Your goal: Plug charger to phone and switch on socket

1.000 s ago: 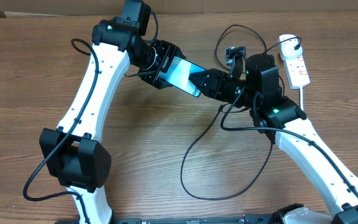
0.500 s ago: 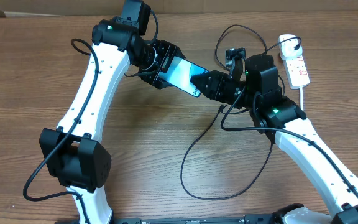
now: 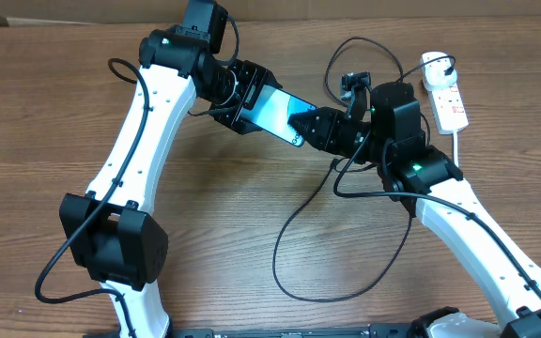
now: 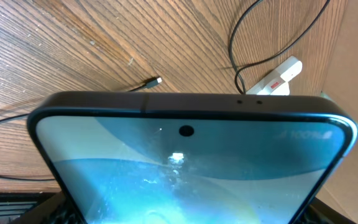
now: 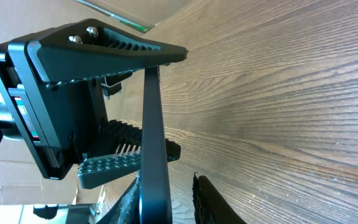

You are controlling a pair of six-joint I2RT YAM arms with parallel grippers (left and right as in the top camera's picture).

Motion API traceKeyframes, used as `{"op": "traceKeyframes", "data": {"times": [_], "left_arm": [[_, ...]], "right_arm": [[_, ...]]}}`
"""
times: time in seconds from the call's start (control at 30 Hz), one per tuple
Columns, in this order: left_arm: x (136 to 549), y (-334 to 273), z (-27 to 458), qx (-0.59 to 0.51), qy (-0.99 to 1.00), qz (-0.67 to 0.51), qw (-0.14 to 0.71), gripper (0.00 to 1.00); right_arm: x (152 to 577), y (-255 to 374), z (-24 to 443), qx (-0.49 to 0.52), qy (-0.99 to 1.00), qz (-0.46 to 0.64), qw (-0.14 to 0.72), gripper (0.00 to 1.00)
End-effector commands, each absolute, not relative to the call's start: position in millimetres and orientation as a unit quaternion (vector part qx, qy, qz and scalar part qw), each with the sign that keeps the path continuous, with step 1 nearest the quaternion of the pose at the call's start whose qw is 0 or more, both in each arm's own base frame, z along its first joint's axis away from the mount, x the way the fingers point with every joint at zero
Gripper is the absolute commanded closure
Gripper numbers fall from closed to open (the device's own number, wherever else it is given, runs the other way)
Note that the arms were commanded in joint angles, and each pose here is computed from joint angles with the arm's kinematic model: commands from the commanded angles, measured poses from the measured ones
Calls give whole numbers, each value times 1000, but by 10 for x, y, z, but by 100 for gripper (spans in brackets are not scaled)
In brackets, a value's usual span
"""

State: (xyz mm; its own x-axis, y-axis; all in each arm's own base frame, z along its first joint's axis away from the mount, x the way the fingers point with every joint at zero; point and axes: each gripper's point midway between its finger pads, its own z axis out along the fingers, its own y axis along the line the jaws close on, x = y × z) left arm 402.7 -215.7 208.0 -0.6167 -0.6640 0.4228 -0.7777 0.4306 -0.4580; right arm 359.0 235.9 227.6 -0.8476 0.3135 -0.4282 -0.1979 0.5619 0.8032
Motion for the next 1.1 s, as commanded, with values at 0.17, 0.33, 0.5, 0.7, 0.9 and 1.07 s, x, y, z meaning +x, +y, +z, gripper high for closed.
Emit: {"op": "traceKeyframes", "data": {"times": [0.17, 0.33, 0.5, 0.7, 0.9, 1.07], "left_arm": [[3972, -2232, 2222, 415, -840, 337, 94, 37], [3972, -2231, 2221, 411, -842, 337, 92, 37], [3972, -2232, 2222, 410, -842, 338, 92, 37], [3972, -2232, 2222, 410, -842, 338, 92, 32], [3972, -2232, 2222, 410, -842, 338, 92, 31], [3973, -2232, 2222, 408, -843, 338, 90, 0]], "right_arm": [[3593, 2386, 2337, 29, 837, 471, 277, 82], [3577, 2403, 2351, 25, 835, 477, 275, 85], [3578, 2403, 2351, 31, 835, 479, 271, 90], [3577, 2403, 2351, 32, 835, 479, 270, 96], [3568, 2411, 2355, 30, 834, 481, 268, 96], [3559, 2419, 2362, 29, 833, 485, 266, 96]]}}
